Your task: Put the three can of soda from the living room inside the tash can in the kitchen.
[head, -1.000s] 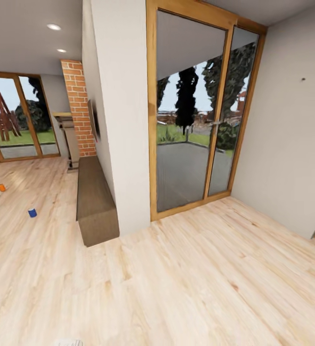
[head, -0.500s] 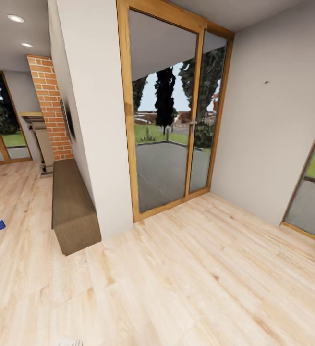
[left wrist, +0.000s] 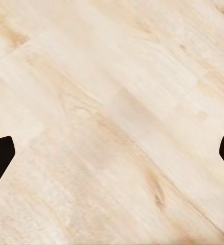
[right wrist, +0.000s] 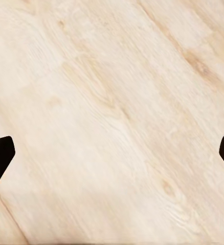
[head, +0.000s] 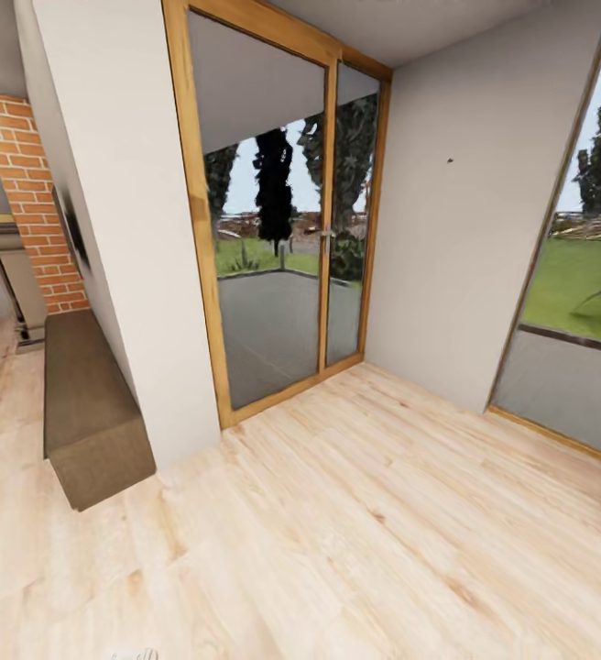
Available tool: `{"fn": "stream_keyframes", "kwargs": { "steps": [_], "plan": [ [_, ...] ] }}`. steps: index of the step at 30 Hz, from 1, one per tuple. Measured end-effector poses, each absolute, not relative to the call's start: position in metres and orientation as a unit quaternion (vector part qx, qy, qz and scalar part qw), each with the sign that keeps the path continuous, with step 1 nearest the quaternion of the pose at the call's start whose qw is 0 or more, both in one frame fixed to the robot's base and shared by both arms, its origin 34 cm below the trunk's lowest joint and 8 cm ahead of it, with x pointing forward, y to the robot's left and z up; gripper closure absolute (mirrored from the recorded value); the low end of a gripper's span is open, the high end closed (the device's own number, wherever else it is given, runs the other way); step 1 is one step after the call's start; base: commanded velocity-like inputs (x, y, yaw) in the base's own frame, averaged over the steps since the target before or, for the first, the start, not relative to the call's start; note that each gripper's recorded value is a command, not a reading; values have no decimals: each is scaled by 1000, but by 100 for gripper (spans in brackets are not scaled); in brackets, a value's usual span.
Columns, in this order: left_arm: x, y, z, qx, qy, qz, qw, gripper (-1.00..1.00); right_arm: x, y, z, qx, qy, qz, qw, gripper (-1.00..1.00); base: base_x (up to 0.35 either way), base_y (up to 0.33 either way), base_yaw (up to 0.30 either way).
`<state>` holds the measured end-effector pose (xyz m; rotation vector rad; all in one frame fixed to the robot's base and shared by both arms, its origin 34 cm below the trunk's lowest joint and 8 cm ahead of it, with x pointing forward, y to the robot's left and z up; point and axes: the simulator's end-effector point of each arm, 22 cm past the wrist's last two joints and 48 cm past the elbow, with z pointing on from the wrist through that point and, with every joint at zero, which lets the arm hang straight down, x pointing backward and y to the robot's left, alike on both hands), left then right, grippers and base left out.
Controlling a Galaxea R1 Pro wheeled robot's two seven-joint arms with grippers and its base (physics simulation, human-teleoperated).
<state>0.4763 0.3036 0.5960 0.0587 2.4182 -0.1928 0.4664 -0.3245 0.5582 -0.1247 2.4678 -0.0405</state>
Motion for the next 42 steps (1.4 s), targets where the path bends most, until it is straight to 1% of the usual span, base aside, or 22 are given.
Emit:
{"fn": "stream_keyframes", "kwargs": {
  "steps": [42],
  "plan": [
    [476, 304, 596, 23, 933, -74, 350, -100, 466, -325, 558, -48, 943, -15, 329, -100, 0, 0, -278]
  ]
}}
